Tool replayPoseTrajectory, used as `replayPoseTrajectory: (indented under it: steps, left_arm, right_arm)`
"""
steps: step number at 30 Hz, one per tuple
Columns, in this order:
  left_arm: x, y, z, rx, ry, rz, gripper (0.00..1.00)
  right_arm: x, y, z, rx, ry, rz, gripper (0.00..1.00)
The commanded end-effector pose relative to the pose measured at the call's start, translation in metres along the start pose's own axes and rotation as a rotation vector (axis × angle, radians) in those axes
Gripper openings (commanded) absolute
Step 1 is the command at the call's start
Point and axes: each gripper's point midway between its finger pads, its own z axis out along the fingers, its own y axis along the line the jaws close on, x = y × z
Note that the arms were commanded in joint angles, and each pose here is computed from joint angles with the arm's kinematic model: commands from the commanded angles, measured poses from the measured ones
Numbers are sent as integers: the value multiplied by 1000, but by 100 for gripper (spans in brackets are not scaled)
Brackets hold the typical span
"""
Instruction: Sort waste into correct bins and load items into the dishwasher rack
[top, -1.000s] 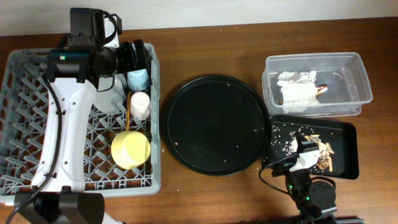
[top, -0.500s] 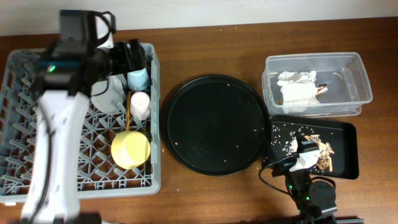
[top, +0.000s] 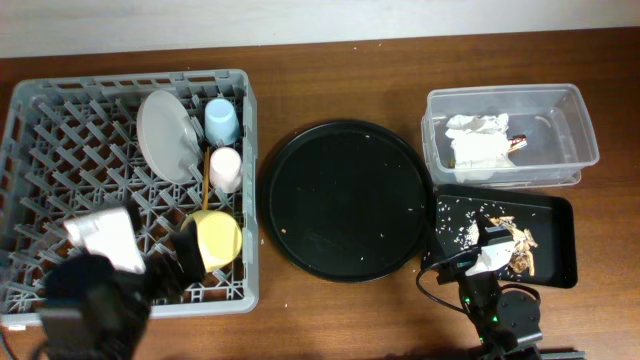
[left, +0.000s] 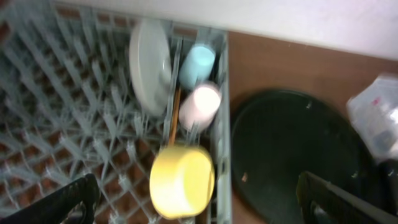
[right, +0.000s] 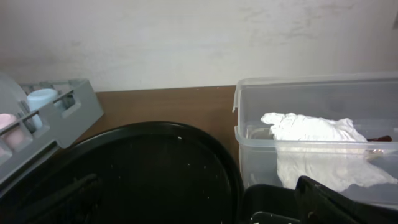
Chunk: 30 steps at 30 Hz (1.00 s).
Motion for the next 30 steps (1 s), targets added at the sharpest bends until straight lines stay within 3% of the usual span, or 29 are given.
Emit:
replayPoseTrajectory:
  steps: [1, 5, 12, 14, 20, 25, 30]
  left_arm:
    - [64, 18, 16, -21, 6, 16, 99]
    - [82, 27, 44, -10, -162, -13, 99]
    - [18, 16, 44, 105, -748, -25, 99]
    - [19, 16, 45, 121, -823, -27, 99]
    - [59, 26, 90, 81, -697, -13, 99]
    - [93, 33, 115, 12, -529, 118, 99]
    - [96, 32, 116, -14, -518, 235, 99]
  right_arm:
    - [2, -4, 0, 21, 2, 12, 99]
    - [2, -4, 0, 21, 2, 12, 99]
    - [2, -4, 0, 21, 2, 12, 99]
    - [2, -4, 0, 21, 2, 12, 99]
    - [2, -4, 0, 21, 2, 12, 99]
    - [2, -4, 0, 21, 2, 12, 99]
    - [2, -4, 0, 21, 2, 12, 99]
